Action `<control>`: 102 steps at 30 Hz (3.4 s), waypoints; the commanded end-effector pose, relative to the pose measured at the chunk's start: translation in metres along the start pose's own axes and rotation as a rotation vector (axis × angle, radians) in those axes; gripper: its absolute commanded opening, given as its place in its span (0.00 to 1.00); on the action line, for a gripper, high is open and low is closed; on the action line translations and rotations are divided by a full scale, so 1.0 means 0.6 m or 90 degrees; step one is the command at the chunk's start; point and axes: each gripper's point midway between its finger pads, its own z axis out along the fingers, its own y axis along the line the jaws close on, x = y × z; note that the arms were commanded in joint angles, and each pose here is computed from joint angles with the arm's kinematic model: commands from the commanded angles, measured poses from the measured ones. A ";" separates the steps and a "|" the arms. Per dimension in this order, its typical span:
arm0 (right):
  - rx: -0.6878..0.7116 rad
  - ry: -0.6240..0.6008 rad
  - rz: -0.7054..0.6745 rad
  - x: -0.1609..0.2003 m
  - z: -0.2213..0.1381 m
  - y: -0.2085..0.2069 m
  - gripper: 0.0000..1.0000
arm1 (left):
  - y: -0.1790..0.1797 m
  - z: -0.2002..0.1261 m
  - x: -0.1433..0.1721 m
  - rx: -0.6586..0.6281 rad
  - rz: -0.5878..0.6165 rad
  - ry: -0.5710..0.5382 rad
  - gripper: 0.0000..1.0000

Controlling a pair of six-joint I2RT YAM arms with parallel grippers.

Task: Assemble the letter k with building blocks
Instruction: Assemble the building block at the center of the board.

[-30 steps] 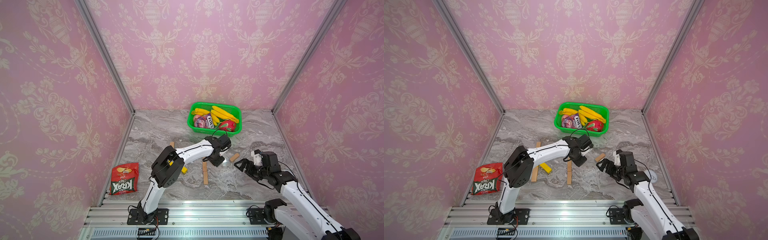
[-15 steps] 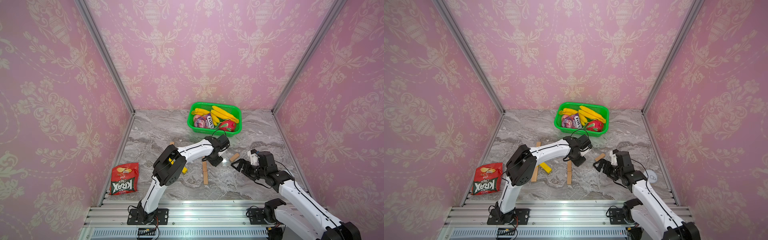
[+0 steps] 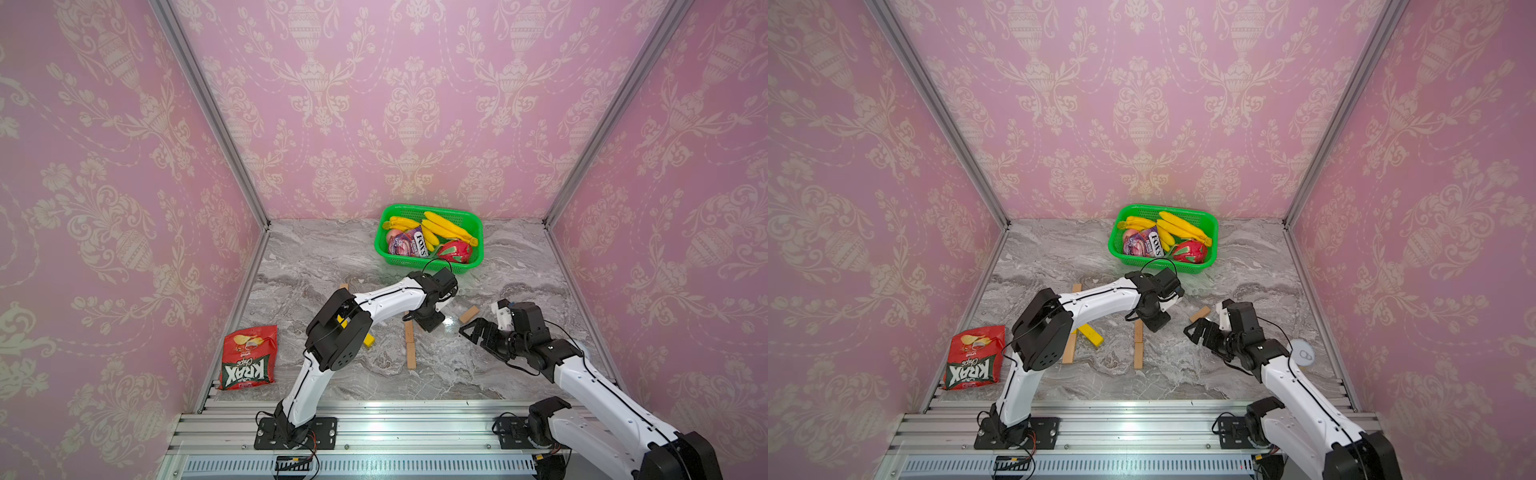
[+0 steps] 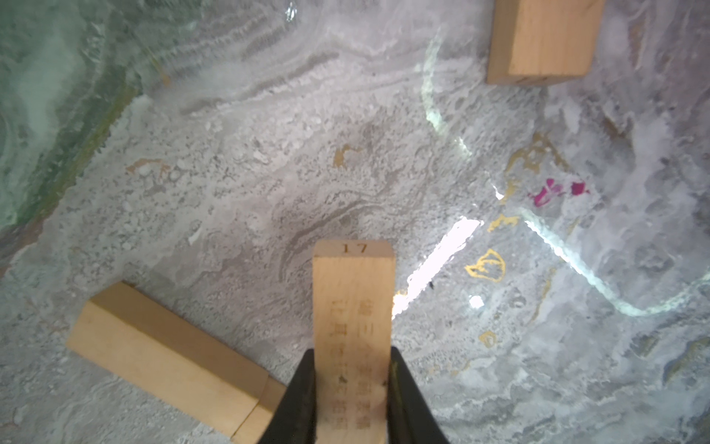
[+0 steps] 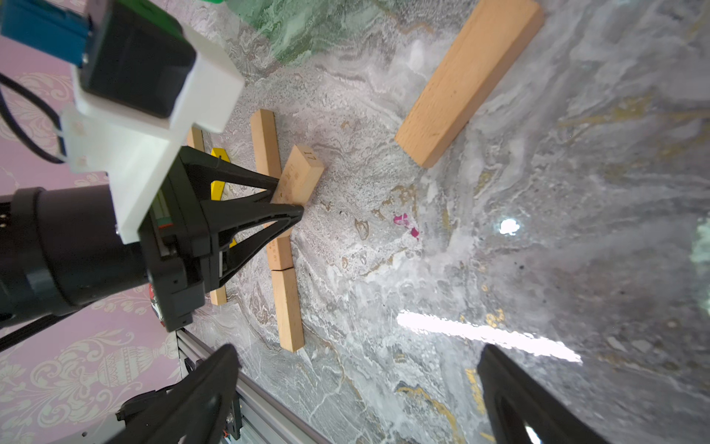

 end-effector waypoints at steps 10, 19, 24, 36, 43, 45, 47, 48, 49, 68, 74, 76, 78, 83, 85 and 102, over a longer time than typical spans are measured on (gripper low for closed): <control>0.005 -0.005 -0.009 -0.009 0.001 0.007 1.00 | 0.008 0.023 0.016 0.019 0.033 0.016 0.20; 0.010 -0.004 -0.006 -0.009 0.001 0.006 1.00 | 0.010 0.032 0.026 0.024 0.036 0.026 0.20; 0.013 -0.004 -0.006 -0.007 0.001 0.003 1.00 | 0.011 0.032 0.028 0.024 0.039 0.027 0.20; 0.015 -0.005 -0.005 -0.005 0.000 0.003 1.00 | 0.016 0.039 0.035 0.024 0.037 0.033 0.20; 0.015 -0.004 -0.005 -0.005 0.001 0.003 1.00 | 0.019 0.041 0.036 0.023 0.036 0.036 0.20; 0.014 -0.004 -0.007 -0.005 0.002 0.004 1.00 | 0.020 0.039 0.035 0.022 0.036 0.033 0.20; 0.015 -0.004 -0.006 -0.005 0.002 0.004 1.00 | 0.021 0.038 0.034 0.023 0.034 0.031 0.20; 0.015 -0.004 -0.006 -0.005 0.003 0.004 1.00 | 0.021 0.037 0.033 0.024 0.034 0.030 0.20; 0.016 -0.003 -0.006 -0.005 0.003 0.003 1.00 | 0.020 0.037 0.033 0.025 0.033 0.030 0.20; 0.013 0.001 -0.009 -0.004 0.008 0.008 1.00 | 0.025 0.033 0.033 0.022 0.032 0.027 0.20; 0.014 0.000 -0.010 -0.003 0.008 0.007 1.00 | 0.026 0.031 0.035 0.019 0.034 0.029 0.20; 0.013 0.000 -0.010 -0.003 0.009 0.007 1.00 | 0.026 0.030 0.033 0.019 0.035 0.026 0.20; 0.014 0.002 -0.009 -0.003 0.009 0.008 1.00 | 0.025 0.029 0.033 0.021 0.034 0.026 0.20; 0.007 0.003 -0.014 -0.004 0.010 0.013 1.00 | 0.026 0.027 0.034 0.018 0.036 0.027 0.20; 0.005 0.002 -0.016 -0.004 0.010 0.016 1.00 | 0.026 0.026 0.033 0.018 0.035 0.026 0.20; 0.006 0.007 -0.022 -0.005 0.015 0.020 1.00 | 0.028 0.030 0.039 0.015 0.045 0.038 0.21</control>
